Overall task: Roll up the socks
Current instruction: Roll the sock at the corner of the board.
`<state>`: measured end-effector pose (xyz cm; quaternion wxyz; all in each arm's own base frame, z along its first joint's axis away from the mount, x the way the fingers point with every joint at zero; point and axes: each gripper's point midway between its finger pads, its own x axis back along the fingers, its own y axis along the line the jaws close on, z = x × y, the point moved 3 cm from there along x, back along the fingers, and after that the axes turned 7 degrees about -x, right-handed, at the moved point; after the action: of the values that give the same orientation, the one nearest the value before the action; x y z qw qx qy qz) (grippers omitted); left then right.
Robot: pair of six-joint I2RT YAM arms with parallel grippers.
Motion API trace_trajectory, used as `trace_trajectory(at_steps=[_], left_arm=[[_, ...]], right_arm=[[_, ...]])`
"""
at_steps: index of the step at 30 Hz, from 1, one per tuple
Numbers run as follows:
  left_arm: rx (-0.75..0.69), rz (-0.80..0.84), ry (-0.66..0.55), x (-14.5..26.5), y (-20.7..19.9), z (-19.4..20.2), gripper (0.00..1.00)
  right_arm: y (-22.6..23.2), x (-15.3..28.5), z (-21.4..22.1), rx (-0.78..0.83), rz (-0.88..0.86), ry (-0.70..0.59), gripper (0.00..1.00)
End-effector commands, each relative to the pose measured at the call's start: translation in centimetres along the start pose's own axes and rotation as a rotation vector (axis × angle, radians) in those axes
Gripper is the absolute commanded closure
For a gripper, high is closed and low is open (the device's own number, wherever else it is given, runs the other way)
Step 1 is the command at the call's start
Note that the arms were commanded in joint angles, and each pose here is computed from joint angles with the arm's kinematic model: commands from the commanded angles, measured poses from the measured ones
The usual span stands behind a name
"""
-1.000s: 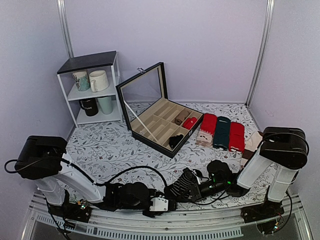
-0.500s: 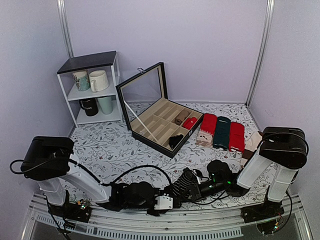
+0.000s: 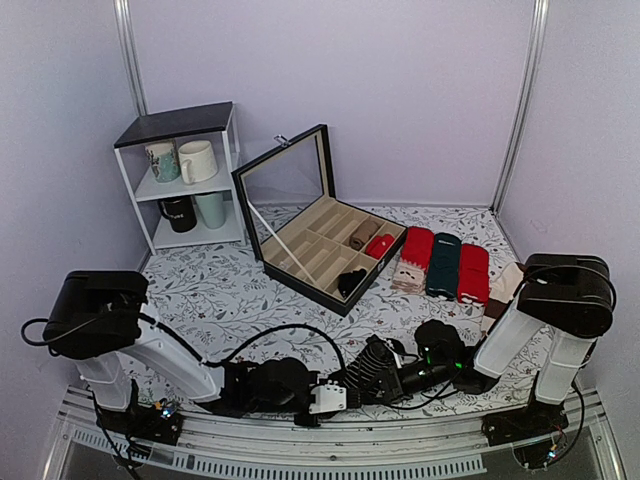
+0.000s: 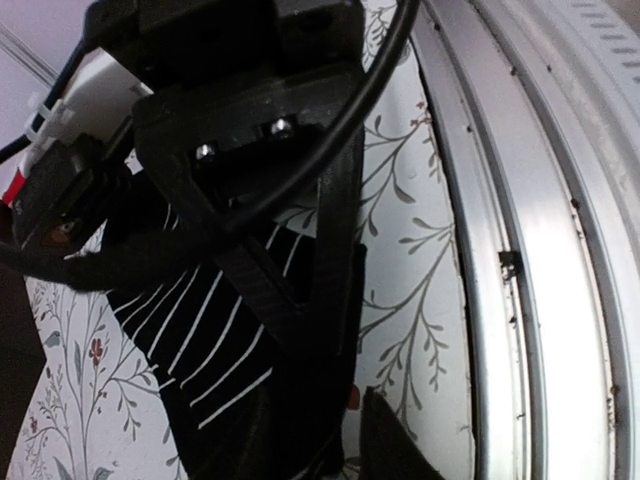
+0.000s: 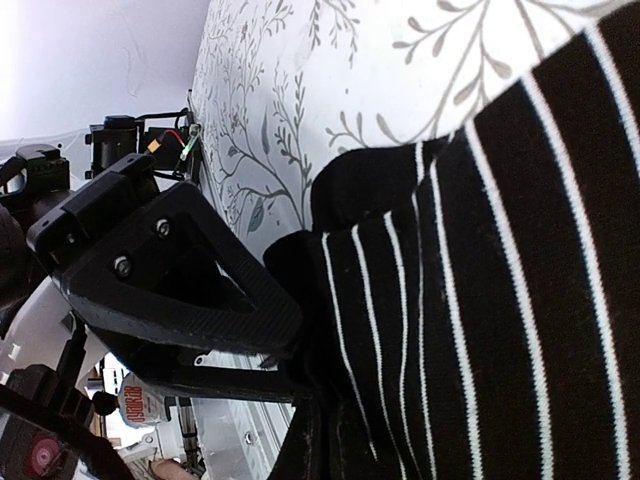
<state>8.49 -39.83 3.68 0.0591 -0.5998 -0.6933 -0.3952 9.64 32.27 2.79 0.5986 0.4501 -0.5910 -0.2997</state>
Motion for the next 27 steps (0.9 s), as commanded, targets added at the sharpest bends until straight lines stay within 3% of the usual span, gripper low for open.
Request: trace_trajectory(at_steps=[1, 5, 11, 21, 27], left_arm=[[0.019, 0.061, 0.074, -0.8, -0.7, 1.9, 0.80], [0.036, 0.076, 0.079, -0.9, -0.8, 2.0, 1.00], [0.121, 0.084, 0.123, -0.5, -0.7, 2.9, 1.00], [0.373, 0.223, 0.281, 0.8, -2.1, 4.2, 1.00], [0.468, 0.309, 0.334, 1.5, -3.4, 5.0, 1.00]], right_arm=[[-6.5, 0.6, 3.1, -0.126, 0.238, 0.072, 0.98], [-6.4, 0.7, 3.1, -0.122, 0.232, 0.067, 0.98], [-4.3, 1.1, 2.5, -0.026, 0.140, 0.032, 0.91], [1.4, 3.8, -0.6, 0.400, 0.061, -0.223, 0.68], [4.0, 5.0, 0.9, 0.726, 0.049, -0.347, 0.59]])
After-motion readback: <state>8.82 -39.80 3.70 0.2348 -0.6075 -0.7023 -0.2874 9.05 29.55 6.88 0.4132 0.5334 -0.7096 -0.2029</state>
